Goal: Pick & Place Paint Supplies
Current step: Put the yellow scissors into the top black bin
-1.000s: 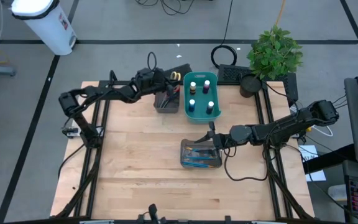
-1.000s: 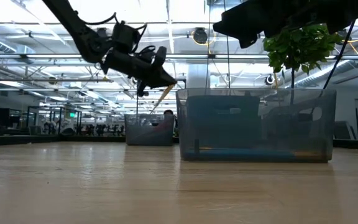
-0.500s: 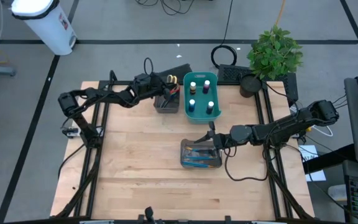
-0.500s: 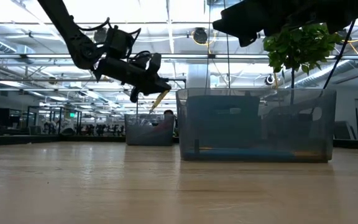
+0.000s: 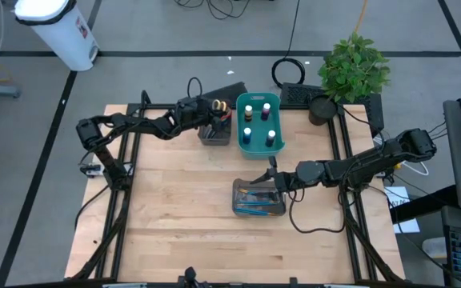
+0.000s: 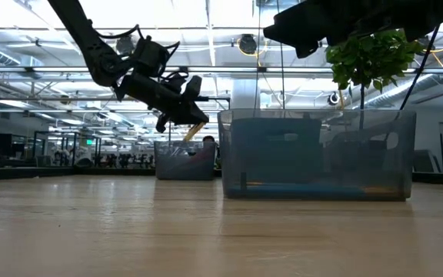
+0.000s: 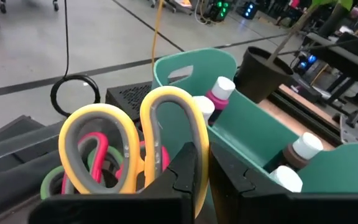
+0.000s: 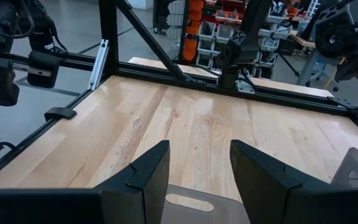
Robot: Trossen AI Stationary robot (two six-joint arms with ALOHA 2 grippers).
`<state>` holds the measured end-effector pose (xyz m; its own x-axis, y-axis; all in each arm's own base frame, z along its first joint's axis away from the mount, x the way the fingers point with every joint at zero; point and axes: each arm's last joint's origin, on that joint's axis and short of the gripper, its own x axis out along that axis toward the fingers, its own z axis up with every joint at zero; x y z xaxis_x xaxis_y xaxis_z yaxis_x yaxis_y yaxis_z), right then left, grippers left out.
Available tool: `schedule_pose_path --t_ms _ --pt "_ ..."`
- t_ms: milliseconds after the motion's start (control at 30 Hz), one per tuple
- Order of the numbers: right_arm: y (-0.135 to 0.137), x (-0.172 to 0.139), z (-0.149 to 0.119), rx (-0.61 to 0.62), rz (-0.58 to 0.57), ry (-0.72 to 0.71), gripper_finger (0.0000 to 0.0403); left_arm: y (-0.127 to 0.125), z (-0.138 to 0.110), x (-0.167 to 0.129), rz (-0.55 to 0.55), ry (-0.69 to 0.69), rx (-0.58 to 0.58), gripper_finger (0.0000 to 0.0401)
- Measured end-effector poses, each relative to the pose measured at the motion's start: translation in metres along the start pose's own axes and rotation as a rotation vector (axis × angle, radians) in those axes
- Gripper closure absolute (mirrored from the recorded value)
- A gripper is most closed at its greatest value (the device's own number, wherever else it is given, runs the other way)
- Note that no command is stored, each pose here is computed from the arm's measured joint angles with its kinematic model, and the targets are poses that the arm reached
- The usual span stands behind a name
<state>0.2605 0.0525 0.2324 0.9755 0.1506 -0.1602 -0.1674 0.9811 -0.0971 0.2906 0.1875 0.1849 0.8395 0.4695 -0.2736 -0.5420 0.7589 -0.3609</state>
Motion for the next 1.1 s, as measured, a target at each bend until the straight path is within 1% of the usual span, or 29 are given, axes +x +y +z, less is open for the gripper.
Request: schedule_pose_path --t_ms 233,600,800,967,1100 --pt "0.0 0.0 0.0 0.0 0.0 0.0 0.0243 0.0 0.0 0.0 0.021 -0.01 -0.013 0.0372" --pt "0.0 0.0 0.0 0.0 0.0 0.0 0.0243 -0.005 -0.005 0.0 0.098 -0.01 -0.007 0.0371" --pt "0.0 0.0 0.0 0.0 0.0 0.0 0.0243 -0.007 -0.008 0.0 0.106 0.019 0.02 0.0371" --pt "0.0 0.0 0.0 0.0 0.0 0.0 0.0243 -0.006 -0.009 0.0 0.113 0.029 0.019 0.0371" --pt "0.0 0.0 0.0 -0.001 0.0 0.0 0.0243 -0.006 -0.01 0.0 0.112 0.035 0.048 0.037"
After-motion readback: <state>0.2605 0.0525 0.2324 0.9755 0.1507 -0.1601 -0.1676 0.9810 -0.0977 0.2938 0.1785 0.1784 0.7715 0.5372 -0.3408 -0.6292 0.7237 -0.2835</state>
